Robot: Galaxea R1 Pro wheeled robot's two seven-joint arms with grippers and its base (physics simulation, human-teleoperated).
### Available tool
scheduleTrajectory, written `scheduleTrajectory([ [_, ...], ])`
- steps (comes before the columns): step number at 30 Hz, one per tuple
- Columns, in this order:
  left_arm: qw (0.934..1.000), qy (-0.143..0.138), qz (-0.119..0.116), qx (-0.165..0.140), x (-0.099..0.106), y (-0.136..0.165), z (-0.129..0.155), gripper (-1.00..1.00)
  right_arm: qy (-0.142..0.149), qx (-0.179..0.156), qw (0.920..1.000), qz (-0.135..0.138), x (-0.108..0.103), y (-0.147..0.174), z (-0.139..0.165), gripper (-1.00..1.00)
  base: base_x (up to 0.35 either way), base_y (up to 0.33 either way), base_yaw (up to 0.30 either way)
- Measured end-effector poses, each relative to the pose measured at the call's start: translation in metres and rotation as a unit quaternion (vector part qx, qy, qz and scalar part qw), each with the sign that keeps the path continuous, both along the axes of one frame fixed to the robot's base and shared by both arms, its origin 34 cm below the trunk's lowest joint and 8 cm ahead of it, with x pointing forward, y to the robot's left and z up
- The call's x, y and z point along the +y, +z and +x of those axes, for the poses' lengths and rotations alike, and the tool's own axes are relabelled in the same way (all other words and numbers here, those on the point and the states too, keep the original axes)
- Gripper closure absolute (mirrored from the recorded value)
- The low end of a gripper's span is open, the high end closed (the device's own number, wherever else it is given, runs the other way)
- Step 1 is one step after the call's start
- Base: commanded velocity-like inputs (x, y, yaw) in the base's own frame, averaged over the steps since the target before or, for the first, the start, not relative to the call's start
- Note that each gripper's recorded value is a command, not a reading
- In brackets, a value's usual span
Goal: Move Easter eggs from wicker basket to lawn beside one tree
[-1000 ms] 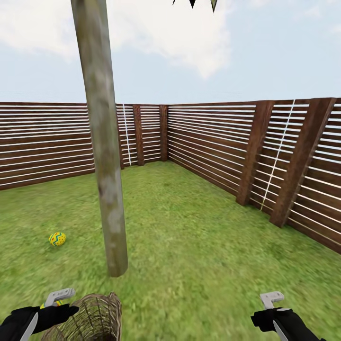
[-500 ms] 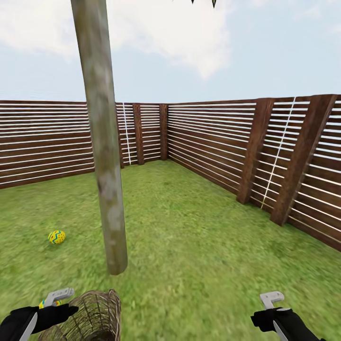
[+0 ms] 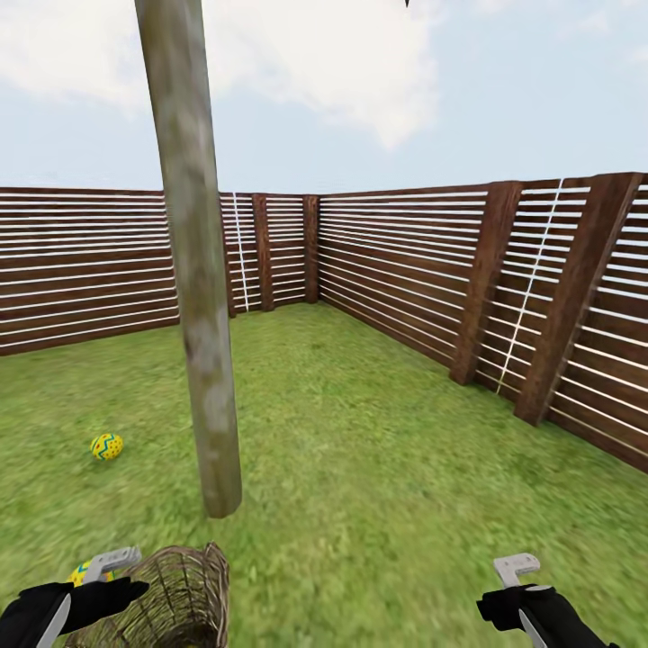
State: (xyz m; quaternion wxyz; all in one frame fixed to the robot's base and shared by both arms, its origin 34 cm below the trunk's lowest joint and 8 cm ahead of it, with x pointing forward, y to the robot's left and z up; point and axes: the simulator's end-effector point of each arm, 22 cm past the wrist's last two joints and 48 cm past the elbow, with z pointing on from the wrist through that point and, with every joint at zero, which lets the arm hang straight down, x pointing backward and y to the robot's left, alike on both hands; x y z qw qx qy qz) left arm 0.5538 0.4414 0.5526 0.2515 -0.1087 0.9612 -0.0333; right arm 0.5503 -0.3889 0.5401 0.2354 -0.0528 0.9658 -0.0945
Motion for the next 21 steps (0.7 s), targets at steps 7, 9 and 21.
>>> scheduleTrajectory([
  [7, 1.0000, 0.001, 0.000, 0.000, 0.000, -0.013, -0.002, -1.00, 0.000, 0.000, 1.0000, 0.000, 0.000, -0.013, -0.002, -1.00, 0.000, 0.000, 0.000],
  [9, 1.0000, 0.000, 0.000, -0.001, 0.000, -0.017, -0.002, -1.00, 0.001, 0.000, 1.0000, 0.000, 0.000, -0.017, -0.002, -1.00, 0.000, 0.000, 0.000],
  [21, 1.0000, 0.000, 0.000, 0.000, 0.000, -0.041, -0.005, -1.00, 0.001, 0.000, 1.0000, 0.000, 0.001, -0.041, -0.005, -1.00, 0.000, 0.000, 0.000],
])
